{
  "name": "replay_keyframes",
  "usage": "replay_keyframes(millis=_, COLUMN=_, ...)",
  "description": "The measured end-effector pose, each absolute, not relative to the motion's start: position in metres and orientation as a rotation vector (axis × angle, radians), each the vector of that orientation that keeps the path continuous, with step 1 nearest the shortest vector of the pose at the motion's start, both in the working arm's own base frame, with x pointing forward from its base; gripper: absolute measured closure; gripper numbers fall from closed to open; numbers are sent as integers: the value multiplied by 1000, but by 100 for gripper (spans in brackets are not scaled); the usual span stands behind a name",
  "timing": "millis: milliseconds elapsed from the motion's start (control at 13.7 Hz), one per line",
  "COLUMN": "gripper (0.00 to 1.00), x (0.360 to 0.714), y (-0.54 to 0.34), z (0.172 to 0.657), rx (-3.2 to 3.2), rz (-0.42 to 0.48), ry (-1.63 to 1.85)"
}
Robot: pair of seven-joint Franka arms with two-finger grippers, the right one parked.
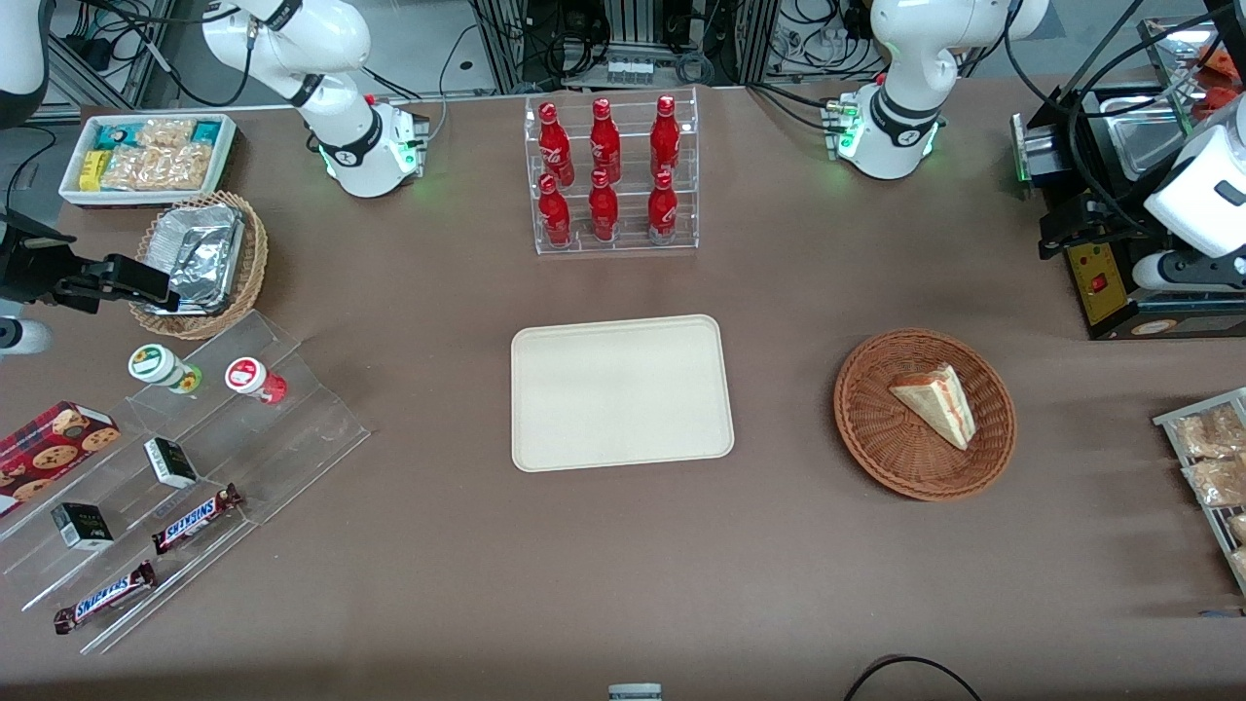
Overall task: Place sandwich from basket to tray
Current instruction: 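Move the left gripper over the wicker basket above the sandwich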
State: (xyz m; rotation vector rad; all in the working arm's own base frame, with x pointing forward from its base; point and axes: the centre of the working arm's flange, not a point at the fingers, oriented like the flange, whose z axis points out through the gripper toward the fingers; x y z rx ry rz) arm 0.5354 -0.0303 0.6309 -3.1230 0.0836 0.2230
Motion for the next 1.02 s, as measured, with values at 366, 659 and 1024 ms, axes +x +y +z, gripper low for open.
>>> replay_keyframes(millis=366, gripper=0, x=535, y=-31, z=628, rx=-3122, rz=234, ry=83)
replay_keyframes(millis=659, gripper=0, x=542, y=-31, z=592, rx=-3119, rz=267, ry=84)
replay_keyframes(millis=1024, gripper=0, x=556, y=-32, z=519, rx=-3122, rz=257, ry=85)
